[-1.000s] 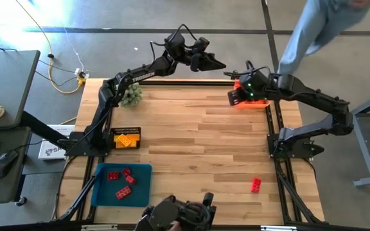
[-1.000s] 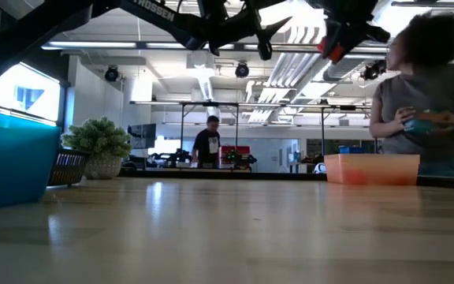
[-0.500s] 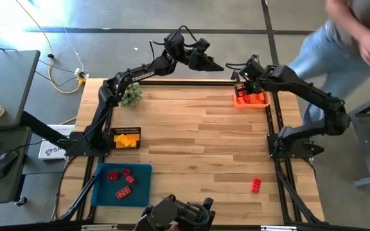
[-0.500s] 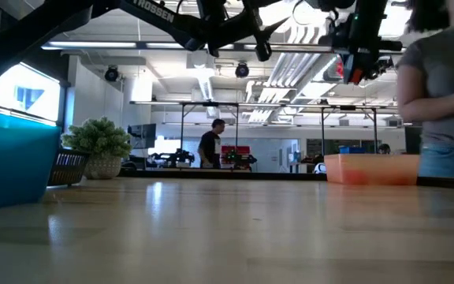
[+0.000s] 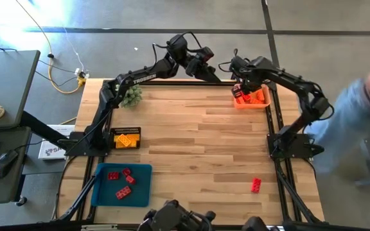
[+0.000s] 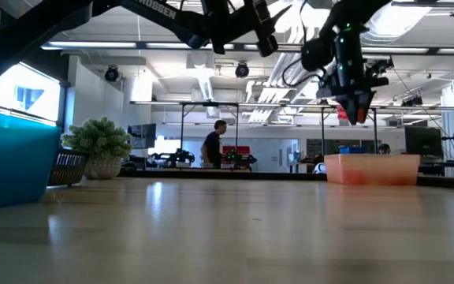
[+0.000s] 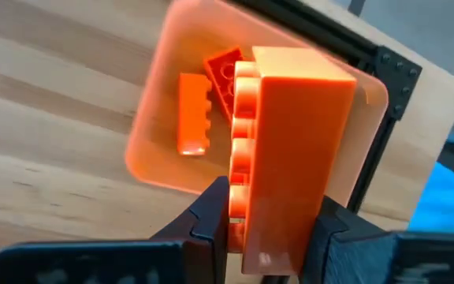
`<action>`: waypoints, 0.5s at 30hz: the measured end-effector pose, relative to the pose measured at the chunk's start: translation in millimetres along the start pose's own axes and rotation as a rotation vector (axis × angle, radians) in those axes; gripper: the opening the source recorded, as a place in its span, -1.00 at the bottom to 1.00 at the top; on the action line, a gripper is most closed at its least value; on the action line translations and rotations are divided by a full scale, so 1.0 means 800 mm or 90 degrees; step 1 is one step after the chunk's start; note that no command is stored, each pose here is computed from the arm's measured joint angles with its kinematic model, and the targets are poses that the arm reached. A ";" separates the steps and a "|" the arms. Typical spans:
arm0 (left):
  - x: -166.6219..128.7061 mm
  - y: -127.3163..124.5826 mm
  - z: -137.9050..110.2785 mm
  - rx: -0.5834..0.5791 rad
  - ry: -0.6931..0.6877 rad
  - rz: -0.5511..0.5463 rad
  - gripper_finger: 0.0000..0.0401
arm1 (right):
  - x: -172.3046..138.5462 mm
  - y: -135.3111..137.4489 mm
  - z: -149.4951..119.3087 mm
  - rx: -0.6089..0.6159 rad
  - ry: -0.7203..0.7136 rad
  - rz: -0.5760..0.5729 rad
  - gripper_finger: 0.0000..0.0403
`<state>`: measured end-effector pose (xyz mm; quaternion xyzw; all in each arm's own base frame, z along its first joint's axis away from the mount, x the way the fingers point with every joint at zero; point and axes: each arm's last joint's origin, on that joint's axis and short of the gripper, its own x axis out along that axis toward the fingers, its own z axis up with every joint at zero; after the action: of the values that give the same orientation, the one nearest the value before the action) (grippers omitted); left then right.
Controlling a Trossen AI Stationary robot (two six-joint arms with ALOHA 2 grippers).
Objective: Sort & place blocks by color
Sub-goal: Put the orange game piece into the orange bin
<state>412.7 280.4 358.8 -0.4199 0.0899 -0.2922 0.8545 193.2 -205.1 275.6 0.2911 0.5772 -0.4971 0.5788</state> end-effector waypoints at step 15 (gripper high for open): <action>-0.025 -0.058 0.018 0.068 -0.031 0.002 -0.08 | 0.061 -0.016 0.029 -0.010 0.127 0.030 -0.61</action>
<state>382.3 279.4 401.9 -0.3807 0.0542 -0.2853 0.8779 182.5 -242.2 235.5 0.3480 0.6292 -0.4471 0.5321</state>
